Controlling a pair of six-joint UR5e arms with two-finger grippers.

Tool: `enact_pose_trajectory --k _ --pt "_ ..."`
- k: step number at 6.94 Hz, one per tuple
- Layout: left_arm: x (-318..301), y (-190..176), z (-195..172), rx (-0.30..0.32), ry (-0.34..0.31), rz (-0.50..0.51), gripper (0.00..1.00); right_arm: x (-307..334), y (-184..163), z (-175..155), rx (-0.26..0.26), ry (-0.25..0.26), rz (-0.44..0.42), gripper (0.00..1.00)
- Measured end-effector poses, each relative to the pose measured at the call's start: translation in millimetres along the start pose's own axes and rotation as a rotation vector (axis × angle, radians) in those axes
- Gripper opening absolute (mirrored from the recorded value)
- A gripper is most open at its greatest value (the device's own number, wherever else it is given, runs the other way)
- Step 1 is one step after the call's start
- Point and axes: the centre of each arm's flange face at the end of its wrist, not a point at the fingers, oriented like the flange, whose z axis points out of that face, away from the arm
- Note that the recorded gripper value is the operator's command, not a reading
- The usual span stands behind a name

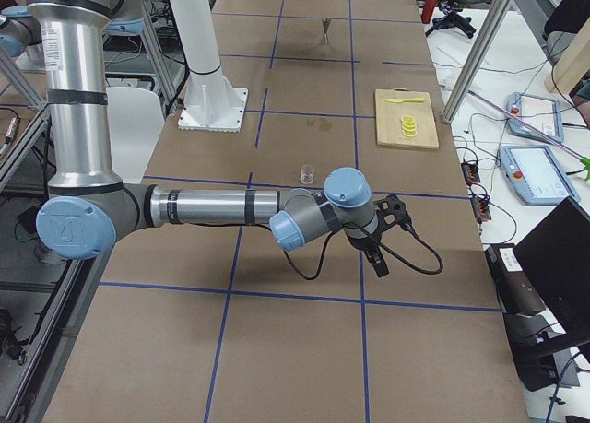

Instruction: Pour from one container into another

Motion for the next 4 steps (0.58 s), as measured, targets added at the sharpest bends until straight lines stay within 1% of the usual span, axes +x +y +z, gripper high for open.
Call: enact_pose_trajectory --k 1,2,3,4 --pt "-2.0 3.3 2.3 0.003 -0.002 0.001 1.00 5.6 9.2 0.5 -0.079 -0.053 -0.009 1.00" --pt "-3.1 5.8 3.5 -0.001 -0.001 -0.001 1.00 7.6 17.7 4.3 -0.158 -0.089 -0.018 1.00" --pt "-3.7 7.9 4.2 -0.012 0.000 -0.010 1.00 6.9 24.7 1.7 -0.205 -0.107 -0.024 1.00" --pt "-5.6 10.7 6.0 -0.038 -0.001 -0.035 1.00 3.3 29.6 -2.7 -0.219 -0.115 -0.031 1.00"
